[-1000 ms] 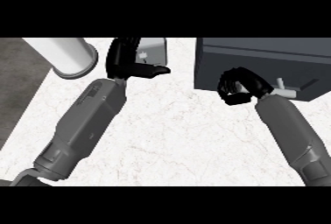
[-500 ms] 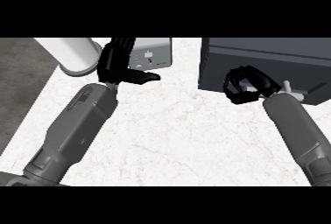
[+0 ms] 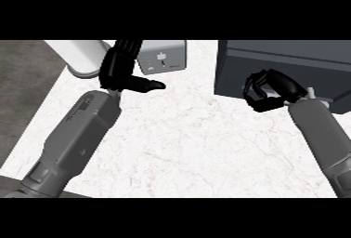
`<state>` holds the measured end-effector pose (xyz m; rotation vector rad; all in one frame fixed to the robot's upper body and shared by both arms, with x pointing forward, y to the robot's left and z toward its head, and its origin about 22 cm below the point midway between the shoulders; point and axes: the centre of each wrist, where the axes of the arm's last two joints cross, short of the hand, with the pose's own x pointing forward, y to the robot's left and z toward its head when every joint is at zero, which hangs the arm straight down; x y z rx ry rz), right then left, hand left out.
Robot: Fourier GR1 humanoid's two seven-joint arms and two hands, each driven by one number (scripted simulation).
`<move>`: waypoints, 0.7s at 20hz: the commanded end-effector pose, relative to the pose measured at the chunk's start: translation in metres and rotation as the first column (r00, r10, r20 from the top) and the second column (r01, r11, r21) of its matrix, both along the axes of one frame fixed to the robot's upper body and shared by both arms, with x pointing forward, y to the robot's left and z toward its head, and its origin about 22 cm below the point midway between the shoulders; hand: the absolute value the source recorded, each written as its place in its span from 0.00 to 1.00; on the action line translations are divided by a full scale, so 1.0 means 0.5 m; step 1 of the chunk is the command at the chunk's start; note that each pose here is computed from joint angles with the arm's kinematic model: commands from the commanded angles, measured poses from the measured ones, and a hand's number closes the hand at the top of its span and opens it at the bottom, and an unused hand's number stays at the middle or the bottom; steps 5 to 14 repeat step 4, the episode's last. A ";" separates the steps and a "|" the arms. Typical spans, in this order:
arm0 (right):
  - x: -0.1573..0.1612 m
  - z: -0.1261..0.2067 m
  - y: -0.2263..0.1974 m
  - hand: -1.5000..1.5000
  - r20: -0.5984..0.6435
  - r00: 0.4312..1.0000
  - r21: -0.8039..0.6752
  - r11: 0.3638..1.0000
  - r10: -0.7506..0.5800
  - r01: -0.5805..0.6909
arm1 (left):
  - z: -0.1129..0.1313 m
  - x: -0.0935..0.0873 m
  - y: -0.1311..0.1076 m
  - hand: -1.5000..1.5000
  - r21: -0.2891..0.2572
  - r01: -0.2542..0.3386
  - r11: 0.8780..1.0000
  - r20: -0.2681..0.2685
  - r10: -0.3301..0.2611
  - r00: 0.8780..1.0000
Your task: Pick up the cup, place it into the drawer and close the drawer
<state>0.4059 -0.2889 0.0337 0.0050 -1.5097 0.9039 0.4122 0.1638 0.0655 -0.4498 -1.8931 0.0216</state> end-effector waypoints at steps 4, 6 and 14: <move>0.058 0.178 -0.064 1.00 0.197 0.962 -0.018 0.980 -0.189 0.196 | -0.007 -0.006 0.012 0.00 -0.009 0.010 1.000 -0.004 -0.011 1.000; 0.058 0.178 -0.064 1.00 0.197 0.962 -0.018 0.980 -0.189 0.196 | -0.007 -0.006 0.012 0.00 -0.009 0.010 1.000 -0.004 -0.011 1.000; 0.058 0.178 -0.064 1.00 0.197 0.962 -0.018 0.980 -0.189 0.196 | -0.007 -0.006 0.012 0.00 -0.009 0.010 1.000 -0.004 -0.011 1.000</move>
